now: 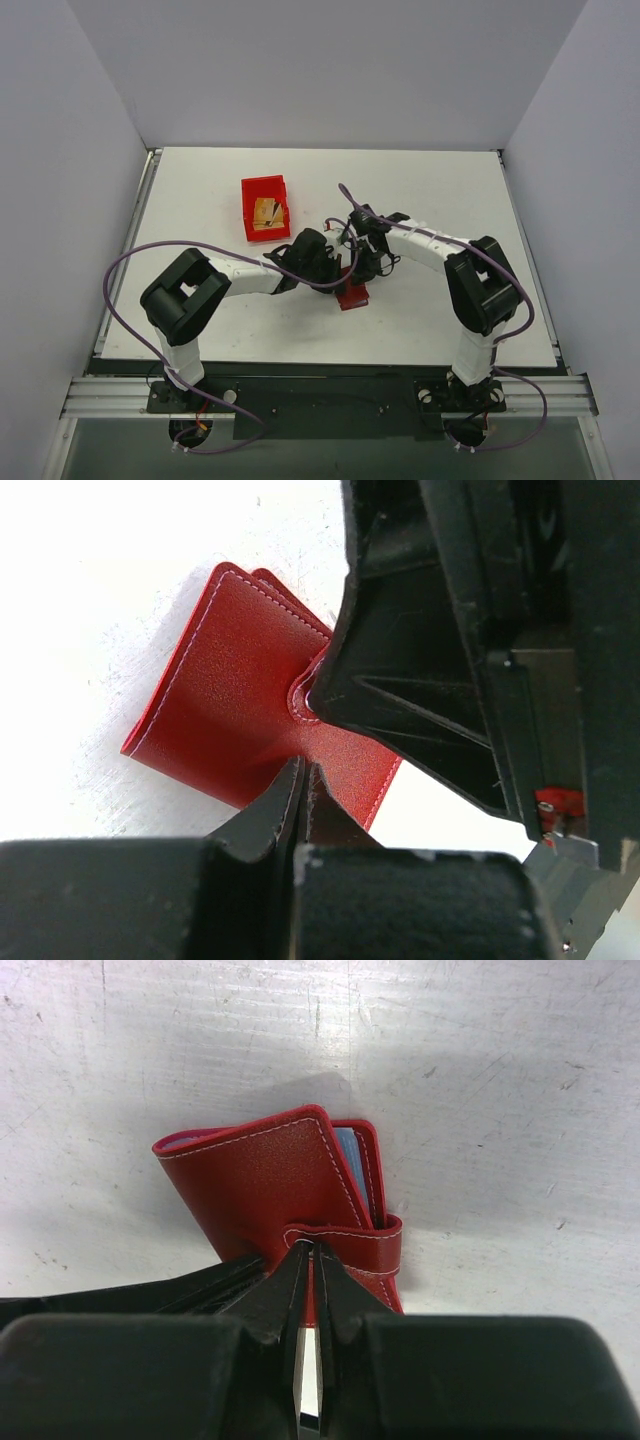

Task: Put the credit cards into the card holder
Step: Close the card holder at the center of the board.

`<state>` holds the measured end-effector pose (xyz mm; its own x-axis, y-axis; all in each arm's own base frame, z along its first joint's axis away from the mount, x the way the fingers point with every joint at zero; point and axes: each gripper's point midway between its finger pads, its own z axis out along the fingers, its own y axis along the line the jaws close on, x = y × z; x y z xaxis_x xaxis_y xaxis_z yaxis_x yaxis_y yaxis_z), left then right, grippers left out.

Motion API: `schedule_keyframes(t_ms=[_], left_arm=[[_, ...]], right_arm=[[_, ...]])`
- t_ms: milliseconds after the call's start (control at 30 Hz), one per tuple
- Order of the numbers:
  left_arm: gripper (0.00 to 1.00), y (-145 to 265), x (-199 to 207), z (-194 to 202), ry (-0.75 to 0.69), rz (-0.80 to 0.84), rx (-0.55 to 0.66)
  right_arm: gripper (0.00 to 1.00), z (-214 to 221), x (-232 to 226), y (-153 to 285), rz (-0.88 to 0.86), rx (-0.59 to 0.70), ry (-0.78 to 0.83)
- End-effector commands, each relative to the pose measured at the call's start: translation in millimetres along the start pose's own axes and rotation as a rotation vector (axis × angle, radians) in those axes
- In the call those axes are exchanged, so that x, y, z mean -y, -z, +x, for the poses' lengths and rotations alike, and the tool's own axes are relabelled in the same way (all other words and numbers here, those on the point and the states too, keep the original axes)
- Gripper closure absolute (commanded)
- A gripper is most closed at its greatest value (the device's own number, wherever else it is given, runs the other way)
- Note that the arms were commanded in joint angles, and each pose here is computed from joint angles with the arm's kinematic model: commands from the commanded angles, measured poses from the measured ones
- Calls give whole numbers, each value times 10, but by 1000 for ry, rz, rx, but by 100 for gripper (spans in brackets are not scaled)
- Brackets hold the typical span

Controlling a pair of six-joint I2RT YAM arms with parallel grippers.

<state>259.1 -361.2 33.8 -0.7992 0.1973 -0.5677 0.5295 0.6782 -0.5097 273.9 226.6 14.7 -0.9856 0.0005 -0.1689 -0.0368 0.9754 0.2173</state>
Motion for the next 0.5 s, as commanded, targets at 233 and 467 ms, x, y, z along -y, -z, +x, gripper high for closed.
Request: schedule_keyframes(t_ms=[233,467], left_arm=[[100,171,176,-380,-52,10,131],[100,469,236,-818,-64,-53,270]], right_arm=[[96,-194,61,155,-164,209,-69],[91,-433,137,586,-191,407,-61]])
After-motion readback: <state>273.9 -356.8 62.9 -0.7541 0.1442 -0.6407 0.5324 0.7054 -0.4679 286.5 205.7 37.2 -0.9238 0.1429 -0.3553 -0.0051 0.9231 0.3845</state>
